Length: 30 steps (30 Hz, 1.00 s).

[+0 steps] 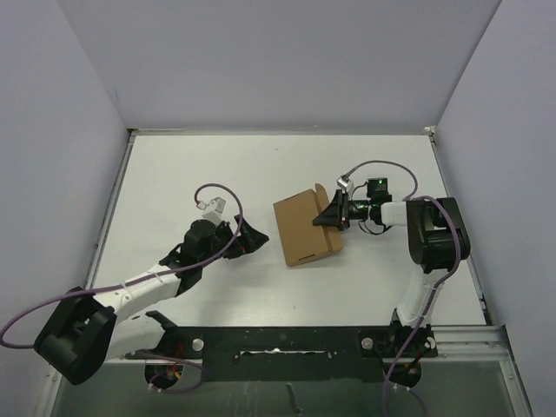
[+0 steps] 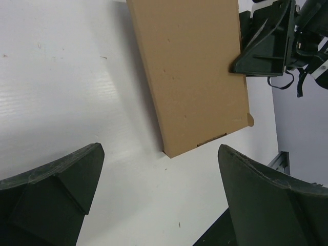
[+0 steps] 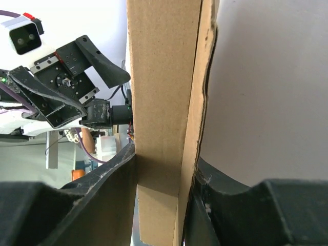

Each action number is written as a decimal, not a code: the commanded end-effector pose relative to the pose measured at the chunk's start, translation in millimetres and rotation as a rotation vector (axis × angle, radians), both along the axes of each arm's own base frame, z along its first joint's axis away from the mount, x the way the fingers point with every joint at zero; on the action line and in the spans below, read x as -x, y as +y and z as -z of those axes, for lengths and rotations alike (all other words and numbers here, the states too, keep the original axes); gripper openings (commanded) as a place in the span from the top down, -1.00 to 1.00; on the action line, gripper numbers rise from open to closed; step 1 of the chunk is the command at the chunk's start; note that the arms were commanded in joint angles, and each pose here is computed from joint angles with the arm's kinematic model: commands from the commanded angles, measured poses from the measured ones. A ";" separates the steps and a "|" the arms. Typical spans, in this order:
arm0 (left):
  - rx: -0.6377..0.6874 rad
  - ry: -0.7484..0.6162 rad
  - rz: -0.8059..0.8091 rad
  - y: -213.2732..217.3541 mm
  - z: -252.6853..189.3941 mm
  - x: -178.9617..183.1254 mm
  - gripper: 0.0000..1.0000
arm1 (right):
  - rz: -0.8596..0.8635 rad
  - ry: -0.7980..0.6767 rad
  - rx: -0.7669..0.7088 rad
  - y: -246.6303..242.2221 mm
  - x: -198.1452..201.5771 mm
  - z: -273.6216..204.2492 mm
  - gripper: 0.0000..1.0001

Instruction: Fold the paper box

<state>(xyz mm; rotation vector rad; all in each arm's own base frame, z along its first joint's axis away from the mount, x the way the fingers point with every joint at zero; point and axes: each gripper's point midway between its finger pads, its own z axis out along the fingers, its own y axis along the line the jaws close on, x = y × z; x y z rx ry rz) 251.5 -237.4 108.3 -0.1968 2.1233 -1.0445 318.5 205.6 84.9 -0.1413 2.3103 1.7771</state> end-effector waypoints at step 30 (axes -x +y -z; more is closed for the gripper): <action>0.478 -0.146 0.137 -44.0 -81.1 -44.6 -0.96 | 0.044 -0.168 -0.210 -18.2 -12.6 -127.1 0.42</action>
